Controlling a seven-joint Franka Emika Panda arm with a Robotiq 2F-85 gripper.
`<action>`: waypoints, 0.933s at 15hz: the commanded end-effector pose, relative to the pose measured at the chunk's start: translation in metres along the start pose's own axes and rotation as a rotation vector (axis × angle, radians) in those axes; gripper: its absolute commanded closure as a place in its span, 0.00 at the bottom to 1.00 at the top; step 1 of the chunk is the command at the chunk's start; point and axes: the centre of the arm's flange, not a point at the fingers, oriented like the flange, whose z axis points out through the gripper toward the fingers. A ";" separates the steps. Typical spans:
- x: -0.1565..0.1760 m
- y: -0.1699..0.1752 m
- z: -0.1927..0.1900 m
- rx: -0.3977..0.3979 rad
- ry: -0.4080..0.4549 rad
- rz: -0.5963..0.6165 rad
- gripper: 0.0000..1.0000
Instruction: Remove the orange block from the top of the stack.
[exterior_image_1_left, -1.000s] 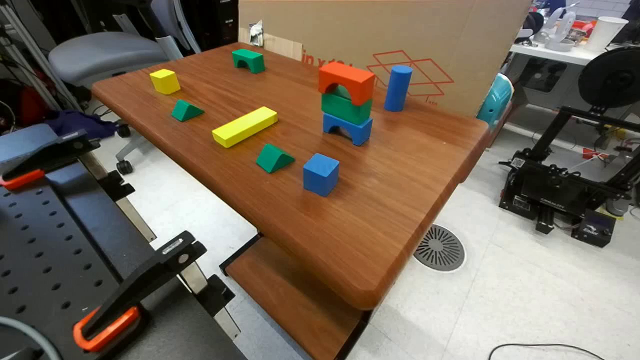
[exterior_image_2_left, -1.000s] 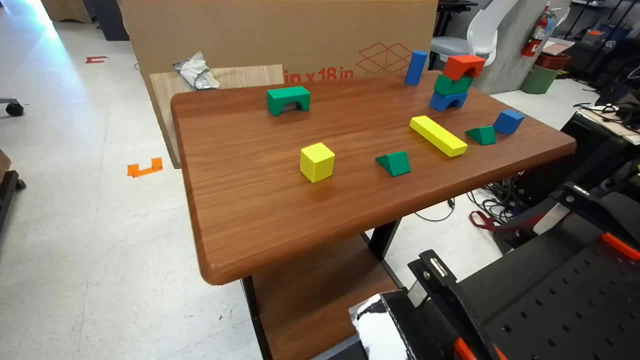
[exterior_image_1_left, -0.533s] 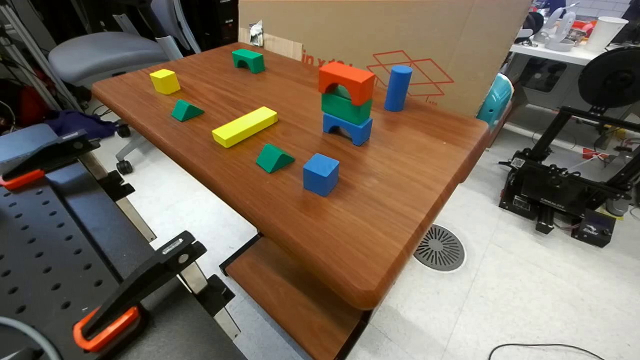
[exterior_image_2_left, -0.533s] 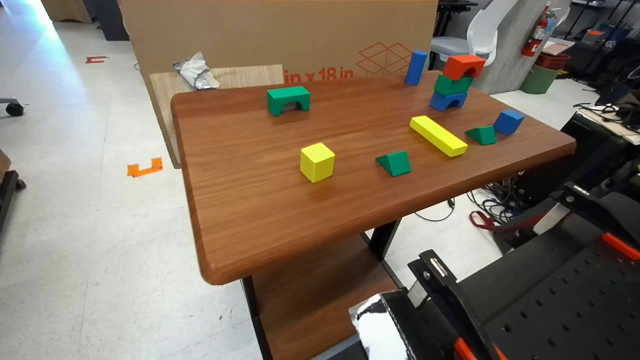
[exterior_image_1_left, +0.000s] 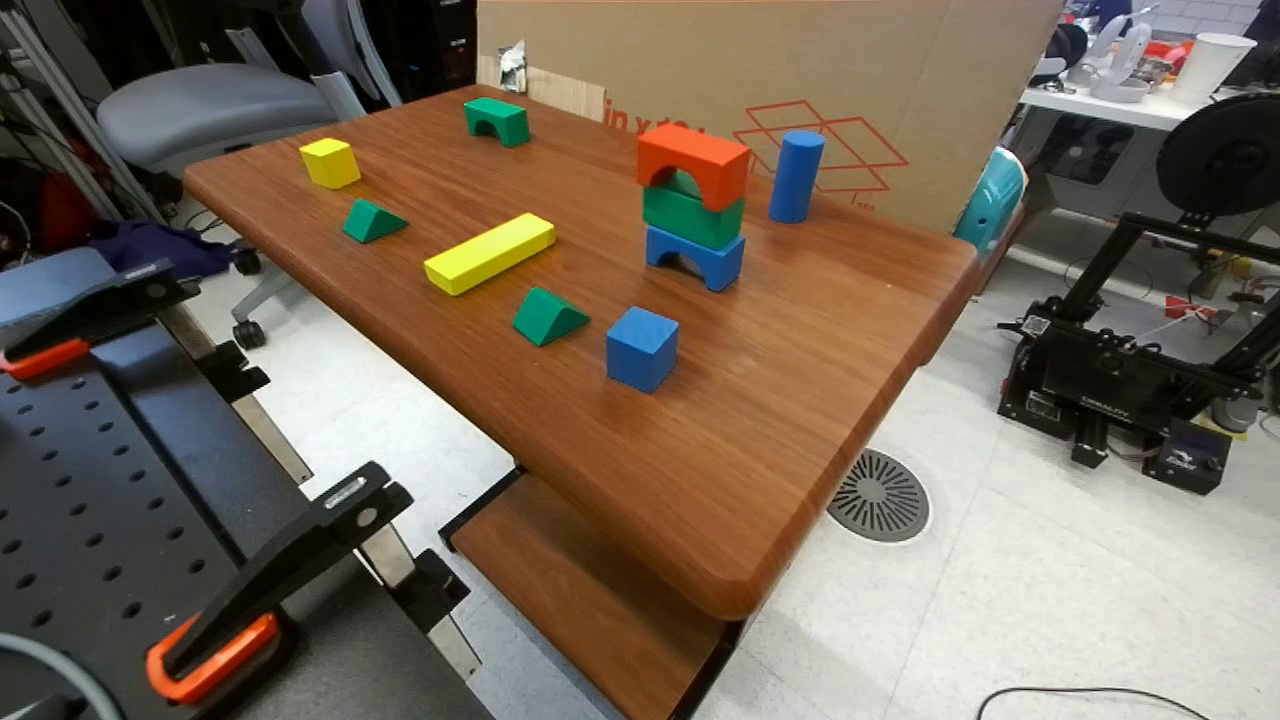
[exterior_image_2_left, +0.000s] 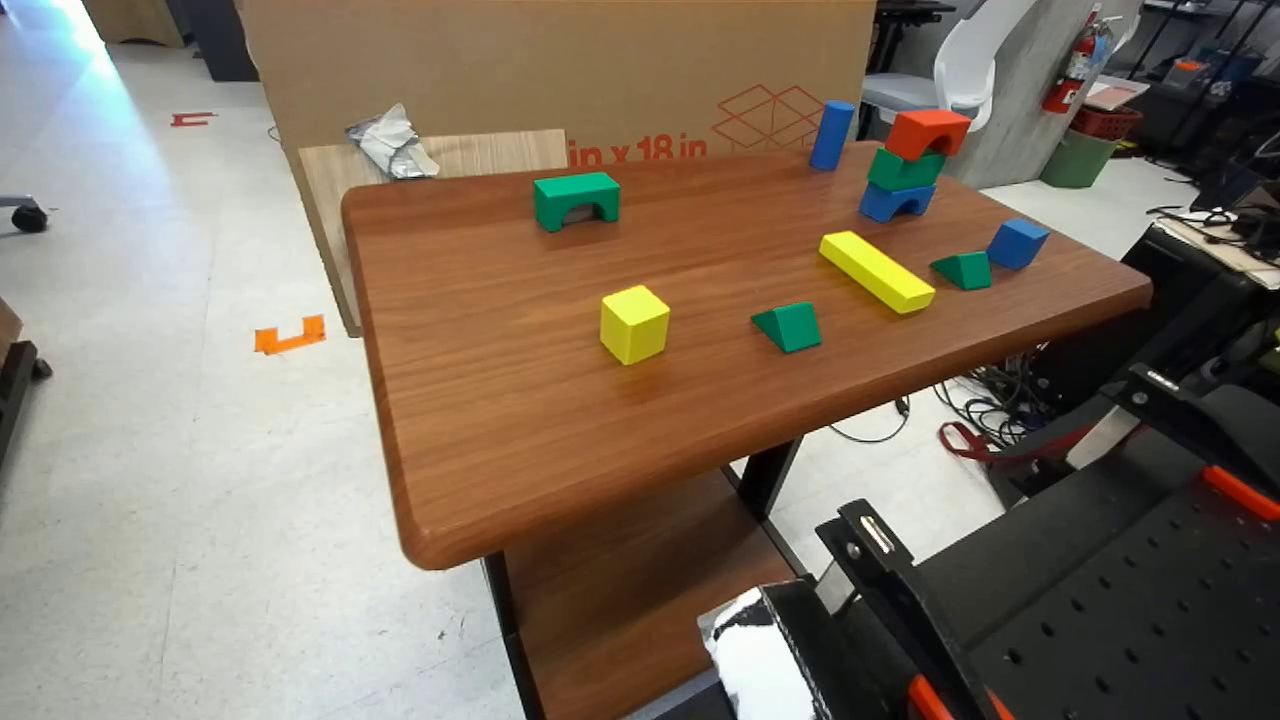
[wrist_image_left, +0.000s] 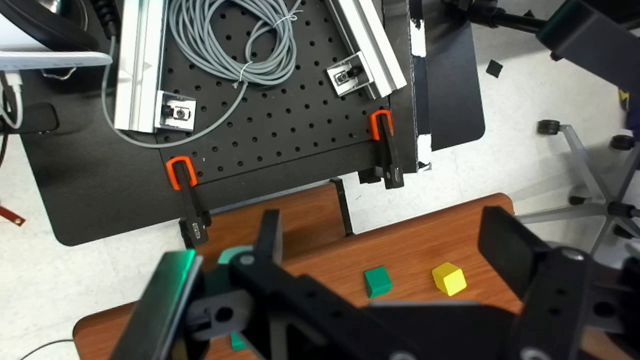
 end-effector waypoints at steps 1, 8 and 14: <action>0.025 0.010 -0.001 -0.009 0.061 0.028 0.00; 0.106 0.024 0.017 -0.095 0.288 0.011 0.00; 0.182 0.033 0.050 -0.165 0.327 -0.044 0.00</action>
